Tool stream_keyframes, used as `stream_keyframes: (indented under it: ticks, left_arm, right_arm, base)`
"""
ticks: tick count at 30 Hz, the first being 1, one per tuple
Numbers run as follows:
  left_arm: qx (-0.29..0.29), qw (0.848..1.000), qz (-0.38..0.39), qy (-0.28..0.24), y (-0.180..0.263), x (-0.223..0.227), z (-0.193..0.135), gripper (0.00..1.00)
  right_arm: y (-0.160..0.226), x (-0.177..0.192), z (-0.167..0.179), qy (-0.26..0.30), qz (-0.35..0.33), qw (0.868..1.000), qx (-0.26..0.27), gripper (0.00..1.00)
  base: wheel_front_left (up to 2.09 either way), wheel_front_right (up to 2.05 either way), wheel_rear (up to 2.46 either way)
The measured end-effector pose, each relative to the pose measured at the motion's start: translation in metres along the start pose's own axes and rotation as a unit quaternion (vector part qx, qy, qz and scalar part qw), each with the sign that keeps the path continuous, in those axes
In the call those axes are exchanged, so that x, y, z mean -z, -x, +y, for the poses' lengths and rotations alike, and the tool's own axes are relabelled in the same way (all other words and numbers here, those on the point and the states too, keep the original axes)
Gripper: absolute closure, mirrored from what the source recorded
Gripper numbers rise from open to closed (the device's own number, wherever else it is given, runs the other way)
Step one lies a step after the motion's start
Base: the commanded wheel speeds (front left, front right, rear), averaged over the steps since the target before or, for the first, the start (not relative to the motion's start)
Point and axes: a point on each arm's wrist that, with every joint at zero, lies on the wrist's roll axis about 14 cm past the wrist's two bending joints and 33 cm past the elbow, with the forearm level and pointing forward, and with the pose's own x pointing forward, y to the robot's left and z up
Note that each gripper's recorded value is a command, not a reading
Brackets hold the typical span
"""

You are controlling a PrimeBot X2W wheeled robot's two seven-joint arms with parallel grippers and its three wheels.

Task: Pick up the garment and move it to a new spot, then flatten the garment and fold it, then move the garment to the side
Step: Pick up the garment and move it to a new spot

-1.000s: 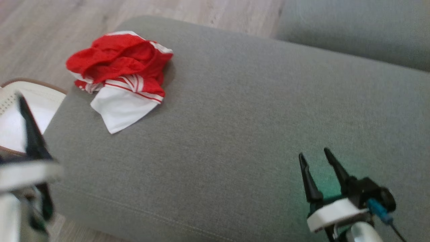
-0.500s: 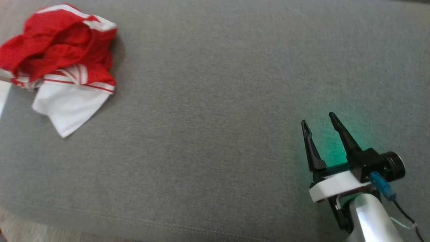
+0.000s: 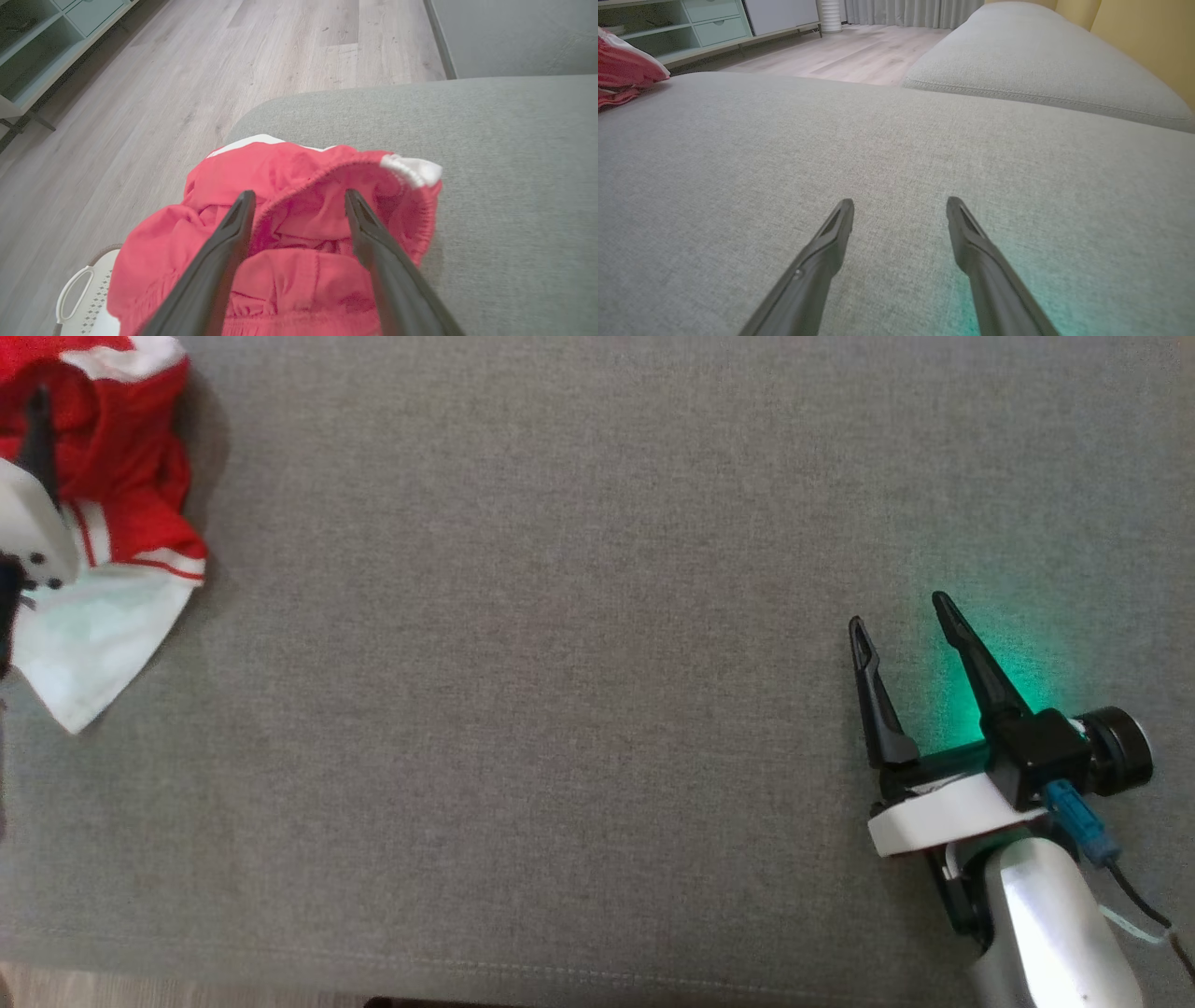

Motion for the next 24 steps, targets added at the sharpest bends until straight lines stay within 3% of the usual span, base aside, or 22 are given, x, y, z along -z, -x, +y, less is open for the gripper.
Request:
stream_keyframes:
  ticks: [13, 14, 15, 16, 18, 24]
  left_arm:
    - [-0.022, 0.998, 0.043, -0.039, -0.037, 0.025, 0.009, 0.00]
    - [-0.021, 0.998, 0.050, -0.042, -0.041, 0.029, 0.007, 0.37]
    - [-0.019, 0.997, 0.053, -0.045, -0.042, 0.031, 0.006, 0.56]
    - [-0.016, 0.997, 0.055, -0.046, -0.044, 0.031, 0.005, 0.56]
    - [-0.015, 0.997, 0.056, -0.048, -0.045, 0.032, 0.003, 1.00]
    - [-0.009, 0.998, 0.027, -0.060, -0.044, 0.025, 0.001, 1.00]
  right_arm:
    - [-0.007, 0.018, -0.005, -0.008, 0.017, 1.000, 0.003, 0.00]
    - [-0.008, 0.019, -0.005, -0.009, 0.017, 1.000, 0.003, 0.00]
    - [-0.009, 0.019, -0.005, -0.010, 0.017, 1.000, 0.003, 0.00]
    - [-0.009, 0.020, -0.005, -0.010, 0.017, 1.000, 0.003, 0.00]
    - [-0.009, 0.020, -0.005, -0.010, 0.017, 1.000, 0.003, 0.00]
    - [-0.009, 0.017, -0.005, -0.009, 0.014, 1.000, 0.004, 0.00]
  base:
    - [0.00, 0.00, 0.00]
    - [0.00, 0.00, 0.00]
    - [0.00, 0.00, 0.00]
    - [0.00, 0.00, 0.00]
    - [0.00, 0.00, 0.00]
    - [0.00, 0.00, 0.00]
